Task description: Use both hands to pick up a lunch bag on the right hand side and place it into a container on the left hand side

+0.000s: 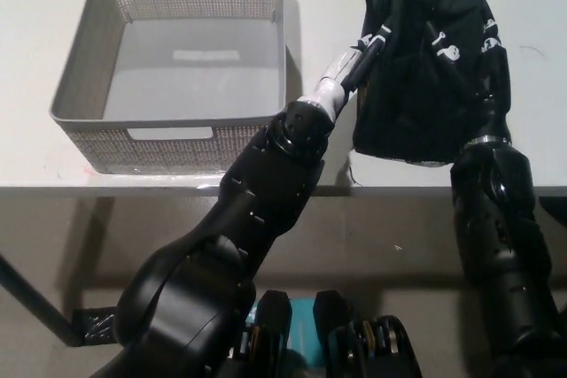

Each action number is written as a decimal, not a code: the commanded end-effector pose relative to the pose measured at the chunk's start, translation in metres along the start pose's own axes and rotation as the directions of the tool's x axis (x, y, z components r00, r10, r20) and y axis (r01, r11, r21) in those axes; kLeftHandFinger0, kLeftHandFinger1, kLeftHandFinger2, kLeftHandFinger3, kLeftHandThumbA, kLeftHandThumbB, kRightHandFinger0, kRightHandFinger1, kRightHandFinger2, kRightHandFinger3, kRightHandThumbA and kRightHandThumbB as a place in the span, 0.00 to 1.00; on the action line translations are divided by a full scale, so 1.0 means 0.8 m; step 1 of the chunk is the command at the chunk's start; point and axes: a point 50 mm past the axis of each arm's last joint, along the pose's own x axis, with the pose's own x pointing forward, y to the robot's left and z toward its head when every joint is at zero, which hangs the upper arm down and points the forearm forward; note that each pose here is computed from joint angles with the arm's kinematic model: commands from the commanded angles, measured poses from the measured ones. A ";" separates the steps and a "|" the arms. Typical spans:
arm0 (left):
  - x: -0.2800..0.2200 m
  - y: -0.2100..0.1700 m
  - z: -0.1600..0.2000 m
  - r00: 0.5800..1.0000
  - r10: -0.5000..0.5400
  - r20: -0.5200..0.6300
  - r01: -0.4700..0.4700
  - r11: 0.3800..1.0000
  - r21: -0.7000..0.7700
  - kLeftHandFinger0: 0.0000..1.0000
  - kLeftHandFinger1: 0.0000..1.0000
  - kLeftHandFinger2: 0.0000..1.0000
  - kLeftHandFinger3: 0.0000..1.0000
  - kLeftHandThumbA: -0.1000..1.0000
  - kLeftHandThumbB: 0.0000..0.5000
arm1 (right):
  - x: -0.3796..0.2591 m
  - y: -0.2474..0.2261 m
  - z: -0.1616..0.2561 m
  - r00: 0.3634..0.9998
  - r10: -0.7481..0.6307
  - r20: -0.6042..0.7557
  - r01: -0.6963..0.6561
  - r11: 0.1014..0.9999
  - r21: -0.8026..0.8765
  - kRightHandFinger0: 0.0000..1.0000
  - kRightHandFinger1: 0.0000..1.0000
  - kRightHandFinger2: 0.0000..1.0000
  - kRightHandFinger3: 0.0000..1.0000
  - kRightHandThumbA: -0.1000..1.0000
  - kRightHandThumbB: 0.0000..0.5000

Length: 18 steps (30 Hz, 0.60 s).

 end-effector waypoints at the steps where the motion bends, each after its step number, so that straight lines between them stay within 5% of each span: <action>1: 0.009 -0.044 0.107 0.968 -0.180 0.175 0.172 0.983 0.062 1.00 1.00 1.00 1.00 1.00 0.51 | 0.014 0.068 0.025 0.993 0.111 0.044 -0.110 0.994 -0.019 1.00 1.00 1.00 1.00 1.00 0.20; 6: 0.009 -0.045 0.129 0.959 -0.191 0.207 0.180 0.981 0.072 1.00 1.00 1.00 1.00 1.00 0.64 | 0.016 0.073 0.045 0.992 0.106 0.064 -0.105 0.994 -0.015 1.00 1.00 1.00 1.00 1.00 0.26; 15: 0.005 -0.027 0.192 0.935 -0.166 0.313 0.147 0.985 0.085 1.00 1.00 1.00 1.00 1.00 0.64 | 0.033 0.108 0.107 0.966 0.156 0.205 -0.152 0.988 -0.037 1.00 1.00 1.00 1.00 1.00 0.25; 18: 0.000 -0.006 0.220 0.914 -0.144 0.379 0.124 0.989 0.078 1.00 1.00 1.00 1.00 1.00 0.64 | 0.046 0.132 0.131 0.959 0.172 0.226 -0.163 0.985 -0.057 1.00 1.00 1.00 1.00 1.00 0.35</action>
